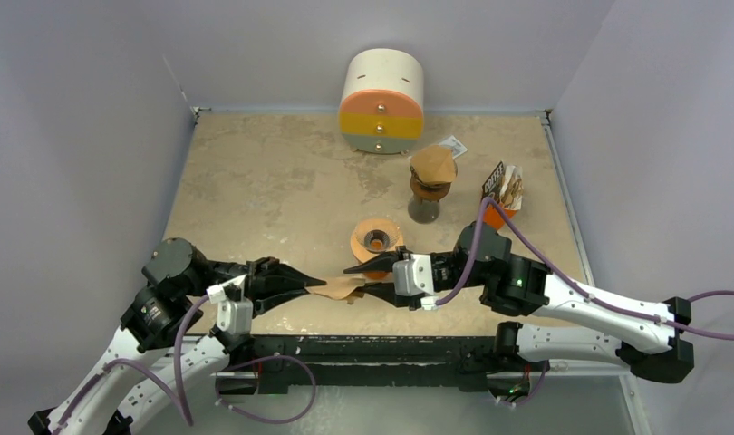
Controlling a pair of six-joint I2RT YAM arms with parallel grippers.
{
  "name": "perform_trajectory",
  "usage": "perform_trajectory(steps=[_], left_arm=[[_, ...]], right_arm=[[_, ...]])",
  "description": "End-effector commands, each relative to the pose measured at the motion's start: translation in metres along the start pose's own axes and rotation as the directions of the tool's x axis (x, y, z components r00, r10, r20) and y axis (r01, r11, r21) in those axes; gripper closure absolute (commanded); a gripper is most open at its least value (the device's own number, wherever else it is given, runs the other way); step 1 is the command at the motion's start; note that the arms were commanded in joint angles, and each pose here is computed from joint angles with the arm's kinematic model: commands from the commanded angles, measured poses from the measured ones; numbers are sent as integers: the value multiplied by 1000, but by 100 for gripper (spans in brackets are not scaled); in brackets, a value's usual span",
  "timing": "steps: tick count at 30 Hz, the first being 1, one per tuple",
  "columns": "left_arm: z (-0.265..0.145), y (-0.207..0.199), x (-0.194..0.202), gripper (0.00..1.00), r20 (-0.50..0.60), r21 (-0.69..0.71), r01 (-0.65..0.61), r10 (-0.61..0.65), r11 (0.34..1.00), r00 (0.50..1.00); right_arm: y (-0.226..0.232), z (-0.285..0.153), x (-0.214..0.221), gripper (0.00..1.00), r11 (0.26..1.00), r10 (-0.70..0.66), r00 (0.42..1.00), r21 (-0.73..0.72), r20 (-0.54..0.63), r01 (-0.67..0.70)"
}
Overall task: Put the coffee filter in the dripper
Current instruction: Place the coffee filter in the coffee dripper.
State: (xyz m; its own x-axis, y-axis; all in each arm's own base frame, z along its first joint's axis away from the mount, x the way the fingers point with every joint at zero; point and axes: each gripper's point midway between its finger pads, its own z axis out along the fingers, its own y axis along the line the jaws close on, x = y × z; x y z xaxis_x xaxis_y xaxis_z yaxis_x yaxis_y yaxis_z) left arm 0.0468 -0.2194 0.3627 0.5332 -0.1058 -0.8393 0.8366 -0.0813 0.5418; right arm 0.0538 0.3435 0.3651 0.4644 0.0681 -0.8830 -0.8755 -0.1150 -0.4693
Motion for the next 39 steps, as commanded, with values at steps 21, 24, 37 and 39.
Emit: perform_trajectory(steps=[21,24,37,39], left_arm=[[0,19,9,76,-40,-108,55,-60,993,997],[-6,31,23,70,-119,-192,103,-127,976,985],[-22,71,42,43,-206,-474,321,-457,820,865],[-21,75,46,42,-217,-496,353,-507,793,834]], right_arm=[[-21,-8,0,100,982,153,985,129,-85,-141],[-19,-15,14,100,968,219,963,163,-157,-193],[-82,-78,78,100,762,528,660,641,-535,-90],[-89,-87,83,100,716,582,617,693,-531,-79]])
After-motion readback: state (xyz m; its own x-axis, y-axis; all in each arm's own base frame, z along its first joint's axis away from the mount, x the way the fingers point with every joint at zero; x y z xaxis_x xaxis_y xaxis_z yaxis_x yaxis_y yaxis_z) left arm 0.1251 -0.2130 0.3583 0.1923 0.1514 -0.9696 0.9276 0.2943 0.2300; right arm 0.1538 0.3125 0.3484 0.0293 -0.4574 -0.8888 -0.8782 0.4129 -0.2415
